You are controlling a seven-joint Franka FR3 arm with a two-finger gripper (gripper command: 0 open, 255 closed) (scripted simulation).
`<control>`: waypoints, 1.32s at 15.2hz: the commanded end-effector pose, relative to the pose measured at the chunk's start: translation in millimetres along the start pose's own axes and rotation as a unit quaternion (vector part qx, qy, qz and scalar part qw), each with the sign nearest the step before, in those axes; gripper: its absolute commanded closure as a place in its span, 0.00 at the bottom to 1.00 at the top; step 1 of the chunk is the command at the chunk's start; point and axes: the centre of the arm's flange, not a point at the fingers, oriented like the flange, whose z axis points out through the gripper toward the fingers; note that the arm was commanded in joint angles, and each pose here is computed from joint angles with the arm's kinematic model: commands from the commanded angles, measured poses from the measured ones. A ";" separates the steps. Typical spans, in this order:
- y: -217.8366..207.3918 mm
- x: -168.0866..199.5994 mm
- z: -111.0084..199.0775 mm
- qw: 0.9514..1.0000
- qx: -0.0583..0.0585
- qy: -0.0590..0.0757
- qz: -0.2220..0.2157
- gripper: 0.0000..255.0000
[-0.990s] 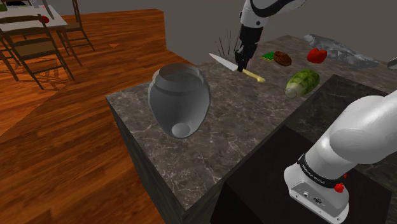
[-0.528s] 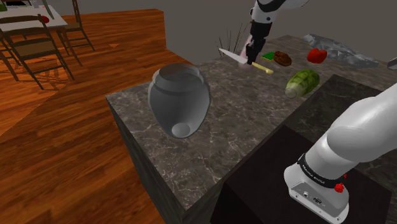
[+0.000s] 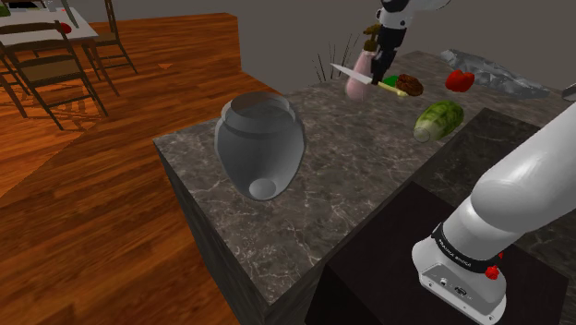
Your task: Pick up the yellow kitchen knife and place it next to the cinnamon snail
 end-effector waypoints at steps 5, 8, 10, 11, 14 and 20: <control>80.5 4.2 0.4 1.000 0.000 0.000 -0.001 1.00; 120.0 6.7 1.5 1.000 0.000 0.000 -0.001 1.00; 146.4 8.4 2.2 1.000 0.000 0.000 -0.001 1.00; 162.0 9.4 2.6 1.000 0.000 0.000 -0.001 1.00; 161.6 9.3 18.4 1.000 0.000 0.000 -0.001 1.00; 160.7 9.3 50.1 1.000 0.000 0.000 -0.001 1.00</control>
